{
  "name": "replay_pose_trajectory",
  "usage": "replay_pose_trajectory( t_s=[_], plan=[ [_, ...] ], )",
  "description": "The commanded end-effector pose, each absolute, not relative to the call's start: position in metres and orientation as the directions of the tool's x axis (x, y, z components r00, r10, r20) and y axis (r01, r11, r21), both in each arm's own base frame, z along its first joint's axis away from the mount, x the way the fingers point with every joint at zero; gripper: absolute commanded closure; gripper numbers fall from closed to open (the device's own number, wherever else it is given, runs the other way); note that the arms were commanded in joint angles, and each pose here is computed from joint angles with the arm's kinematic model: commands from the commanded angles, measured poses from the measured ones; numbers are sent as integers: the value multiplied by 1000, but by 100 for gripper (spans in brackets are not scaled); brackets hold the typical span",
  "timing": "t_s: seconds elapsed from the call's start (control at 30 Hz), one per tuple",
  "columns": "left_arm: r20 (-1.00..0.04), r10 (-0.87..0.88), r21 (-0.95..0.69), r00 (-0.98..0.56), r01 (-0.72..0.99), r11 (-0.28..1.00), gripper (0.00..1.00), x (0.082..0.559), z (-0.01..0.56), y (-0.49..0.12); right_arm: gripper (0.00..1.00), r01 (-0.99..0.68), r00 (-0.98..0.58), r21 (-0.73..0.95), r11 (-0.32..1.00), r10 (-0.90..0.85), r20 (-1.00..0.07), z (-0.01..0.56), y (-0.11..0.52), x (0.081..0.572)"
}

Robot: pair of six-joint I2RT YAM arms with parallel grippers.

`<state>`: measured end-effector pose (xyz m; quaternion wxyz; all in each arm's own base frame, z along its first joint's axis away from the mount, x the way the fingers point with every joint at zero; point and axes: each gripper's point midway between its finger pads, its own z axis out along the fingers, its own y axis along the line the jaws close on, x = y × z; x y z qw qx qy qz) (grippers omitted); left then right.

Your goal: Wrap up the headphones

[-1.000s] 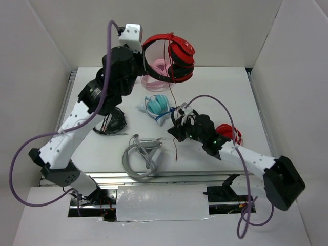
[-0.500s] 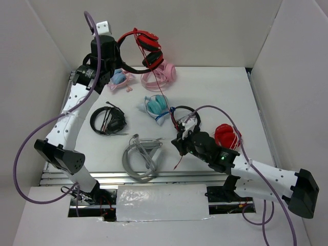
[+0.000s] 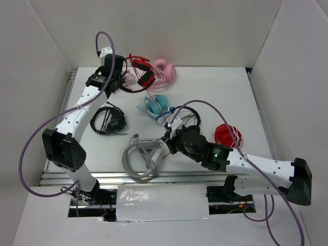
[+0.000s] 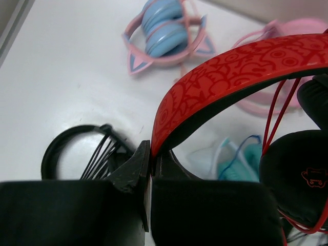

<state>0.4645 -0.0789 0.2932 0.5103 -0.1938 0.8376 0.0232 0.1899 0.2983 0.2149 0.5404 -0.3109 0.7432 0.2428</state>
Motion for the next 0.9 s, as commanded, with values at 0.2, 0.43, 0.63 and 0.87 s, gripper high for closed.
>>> replay_pose_trajectory(
  t_s=[0.2,0.43,0.63,0.87],
  plan=[
    [-919,-149,-31,-365,-309,951,100,437,277,-104,100,-707,-9,-98,701,-147,-989,301,308,224],
    [-922,45,67,-384,-45,997,100,415,258,-163,100,-724,142,-216,655,-166,-976,350,308,246],
    [-939,151,84,-308,221,972,100,383,268,-210,100,-660,237,-350,665,-257,-937,379,280,286],
    [-950,221,99,-219,462,881,100,346,282,-249,100,-605,332,-502,617,-377,-864,391,251,323]
  ],
)
